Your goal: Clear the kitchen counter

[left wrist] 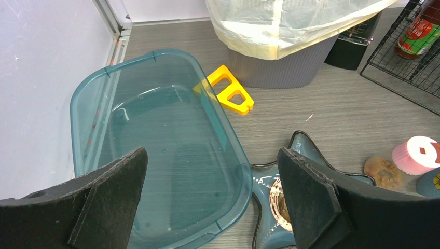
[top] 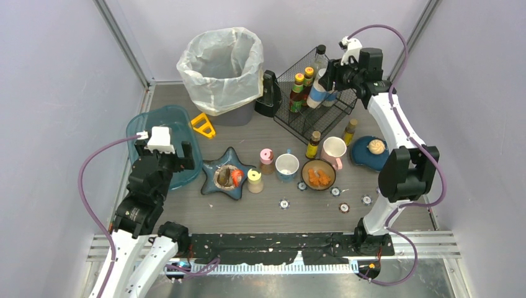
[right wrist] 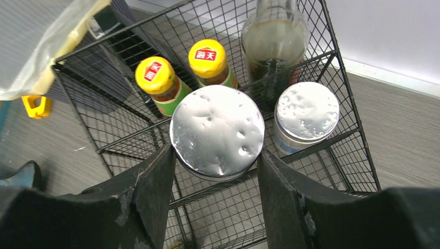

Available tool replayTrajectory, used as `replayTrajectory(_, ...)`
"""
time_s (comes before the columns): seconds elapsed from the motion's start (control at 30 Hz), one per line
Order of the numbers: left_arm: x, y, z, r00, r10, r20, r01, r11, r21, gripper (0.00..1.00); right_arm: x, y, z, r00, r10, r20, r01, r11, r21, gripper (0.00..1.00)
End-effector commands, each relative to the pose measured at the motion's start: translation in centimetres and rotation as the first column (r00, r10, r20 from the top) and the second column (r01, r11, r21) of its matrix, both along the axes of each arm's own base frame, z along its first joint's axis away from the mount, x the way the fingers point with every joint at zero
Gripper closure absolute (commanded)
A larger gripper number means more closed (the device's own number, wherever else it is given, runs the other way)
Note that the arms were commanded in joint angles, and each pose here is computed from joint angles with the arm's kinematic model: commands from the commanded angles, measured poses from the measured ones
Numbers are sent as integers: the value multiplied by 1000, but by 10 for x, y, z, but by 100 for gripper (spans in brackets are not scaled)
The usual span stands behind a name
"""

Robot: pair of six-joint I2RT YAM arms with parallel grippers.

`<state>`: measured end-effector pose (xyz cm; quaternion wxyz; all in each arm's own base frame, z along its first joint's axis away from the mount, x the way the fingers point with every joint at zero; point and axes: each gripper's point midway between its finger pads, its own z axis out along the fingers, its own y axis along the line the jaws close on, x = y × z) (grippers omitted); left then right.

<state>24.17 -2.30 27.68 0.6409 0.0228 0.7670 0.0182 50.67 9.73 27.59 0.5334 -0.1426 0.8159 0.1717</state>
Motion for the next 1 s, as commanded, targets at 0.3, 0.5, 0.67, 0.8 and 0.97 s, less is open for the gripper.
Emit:
replayTrajectory(0.3, 7, -4, 10, 999, -10, 40, 11, 1000, -12, 4, 53, -25, 14, 980, -87, 179, 110, 986, -125, 91)
replayTrajectory(0.5, 8, -5, 8, 999, -12, 34, 13, 1000, -10, 4, 53, -21, -17, 991, -66, 118, 81, 988, -128, 81)
replayTrajectory(0.67, 8, -6, 8, 999, -20, 32, 20, 1000, -11, 4, 47, -22, -32, 993, -69, 94, 81, 988, -131, 64)
replayTrajectory(0.8, 8, -7, 8, 999, -23, 33, 23, 1000, -12, 4, 43, -22, -43, 995, -70, 67, 79, 988, -134, 46)
replayTrajectory(0.97, 7, -7, 9, 999, -26, 37, 26, 1000, -14, 4, 41, -25, -51, 995, -96, 41, 101, 986, -135, 35)
